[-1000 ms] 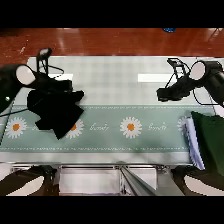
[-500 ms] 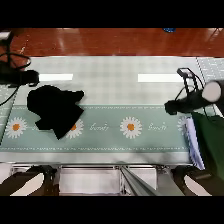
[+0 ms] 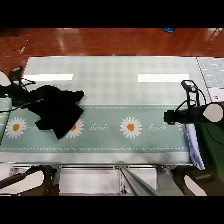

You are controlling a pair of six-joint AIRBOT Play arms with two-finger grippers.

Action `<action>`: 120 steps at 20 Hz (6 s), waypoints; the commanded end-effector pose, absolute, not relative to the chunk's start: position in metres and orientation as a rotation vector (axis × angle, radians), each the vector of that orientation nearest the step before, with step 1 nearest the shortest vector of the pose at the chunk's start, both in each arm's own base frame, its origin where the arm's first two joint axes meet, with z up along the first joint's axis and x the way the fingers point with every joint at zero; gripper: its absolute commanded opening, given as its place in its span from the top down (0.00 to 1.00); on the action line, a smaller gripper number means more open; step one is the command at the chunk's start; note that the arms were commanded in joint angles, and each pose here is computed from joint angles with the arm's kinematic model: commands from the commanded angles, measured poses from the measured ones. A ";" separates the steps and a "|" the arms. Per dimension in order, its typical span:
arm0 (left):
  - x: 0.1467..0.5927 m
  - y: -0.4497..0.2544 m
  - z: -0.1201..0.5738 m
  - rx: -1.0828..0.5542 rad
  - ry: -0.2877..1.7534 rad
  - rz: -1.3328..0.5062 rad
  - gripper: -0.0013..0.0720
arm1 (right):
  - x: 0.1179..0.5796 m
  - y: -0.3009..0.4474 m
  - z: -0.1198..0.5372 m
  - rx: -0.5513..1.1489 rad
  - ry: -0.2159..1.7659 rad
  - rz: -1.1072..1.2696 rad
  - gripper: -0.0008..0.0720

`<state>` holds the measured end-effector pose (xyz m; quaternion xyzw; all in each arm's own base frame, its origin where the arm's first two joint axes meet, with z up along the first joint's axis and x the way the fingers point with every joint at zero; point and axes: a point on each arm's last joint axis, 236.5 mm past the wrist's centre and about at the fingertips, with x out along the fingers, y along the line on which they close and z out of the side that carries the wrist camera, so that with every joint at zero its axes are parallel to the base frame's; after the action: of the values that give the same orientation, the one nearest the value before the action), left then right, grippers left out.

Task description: Fold the shirts.

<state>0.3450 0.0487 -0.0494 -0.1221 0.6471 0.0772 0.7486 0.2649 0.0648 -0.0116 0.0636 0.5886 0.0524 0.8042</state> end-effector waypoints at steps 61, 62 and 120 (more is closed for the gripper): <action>0.319 -0.149 0.008 -0.537 1.300 -0.375 0.29 | 0.236 -0.052 0.069 0.341 1.030 -0.266 0.45; 0.314 -0.146 -0.010 -0.564 1.343 -0.352 0.29 | 0.234 -0.026 0.043 0.426 1.075 -0.169 0.45; 0.171 -0.116 0.449 -0.099 0.268 -0.454 0.96 | 0.169 0.063 0.473 -0.032 0.196 0.257 0.96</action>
<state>0.1848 -0.1131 0.4998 -0.0466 0.0471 -0.2255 0.9720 0.1742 0.0828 0.4827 -0.0296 0.0800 0.1738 0.9811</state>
